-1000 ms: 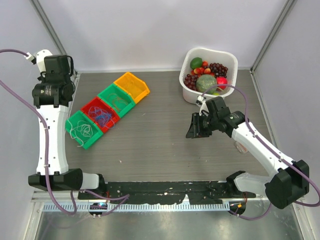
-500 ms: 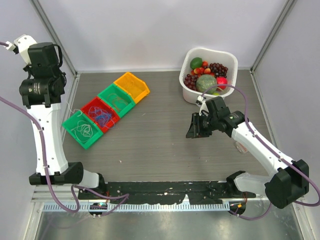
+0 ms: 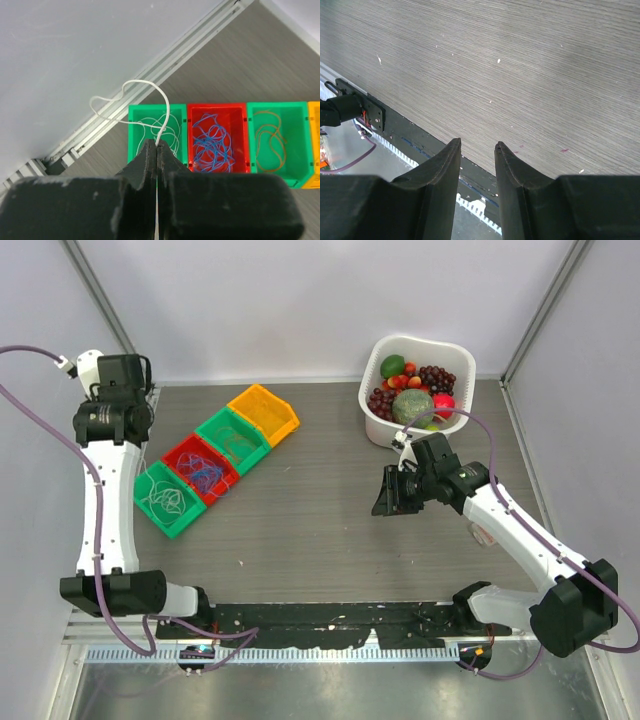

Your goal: Untangle the cables

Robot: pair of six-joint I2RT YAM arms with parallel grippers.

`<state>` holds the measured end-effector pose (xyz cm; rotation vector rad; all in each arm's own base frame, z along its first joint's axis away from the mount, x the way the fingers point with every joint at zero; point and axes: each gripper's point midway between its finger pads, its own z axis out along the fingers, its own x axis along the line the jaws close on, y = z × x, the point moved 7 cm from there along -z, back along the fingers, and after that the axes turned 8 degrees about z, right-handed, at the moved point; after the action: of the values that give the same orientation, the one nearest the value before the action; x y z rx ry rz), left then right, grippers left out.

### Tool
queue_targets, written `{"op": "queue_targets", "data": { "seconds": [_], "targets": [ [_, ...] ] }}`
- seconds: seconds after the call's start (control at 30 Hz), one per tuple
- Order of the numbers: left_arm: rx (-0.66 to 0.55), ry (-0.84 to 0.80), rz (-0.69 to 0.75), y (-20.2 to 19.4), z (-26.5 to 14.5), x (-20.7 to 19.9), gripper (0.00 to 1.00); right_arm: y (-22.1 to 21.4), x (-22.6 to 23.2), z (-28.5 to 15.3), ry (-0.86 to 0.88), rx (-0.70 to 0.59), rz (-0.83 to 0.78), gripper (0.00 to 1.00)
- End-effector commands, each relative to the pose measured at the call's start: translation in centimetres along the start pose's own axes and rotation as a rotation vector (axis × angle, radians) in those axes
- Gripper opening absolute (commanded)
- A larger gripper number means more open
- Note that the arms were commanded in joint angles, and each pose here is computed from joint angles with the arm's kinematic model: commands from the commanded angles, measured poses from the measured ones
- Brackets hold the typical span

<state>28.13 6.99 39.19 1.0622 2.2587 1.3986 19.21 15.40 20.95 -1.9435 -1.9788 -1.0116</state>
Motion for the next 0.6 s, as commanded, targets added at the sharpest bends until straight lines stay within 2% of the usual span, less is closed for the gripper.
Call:
{"op": "queue_targets", "data": {
  "seconds": [0.0,0.13,0.23,0.37,0.57],
  "targets": [
    [-0.041,0.003,-0.119,-0.6,-0.8,1.0,0.0,0.7,0.5,-0.7,0.026,-0.054,-0.038,0.39],
    [0.04,0.021,-0.175,-3.8,1.0,0.5,0.0,0.6,0.6,-0.6,0.032,-0.047,-0.037,0.39],
    [0.178,0.083,-0.231,-7.3,3.2,0.6,0.0,0.7,0.7,-0.7,0.034,-0.049,-0.038,0.39],
    [0.346,0.126,-0.235,-12.3,6.3,0.4,0.0,0.7,0.6,-1.0,0.03,-0.067,-0.039,0.39],
    [0.454,0.04,-0.2,-15.3,8.9,-1.4,0.0,0.5,0.2,-1.4,0.019,-0.085,-0.031,0.39]
  ]
}}
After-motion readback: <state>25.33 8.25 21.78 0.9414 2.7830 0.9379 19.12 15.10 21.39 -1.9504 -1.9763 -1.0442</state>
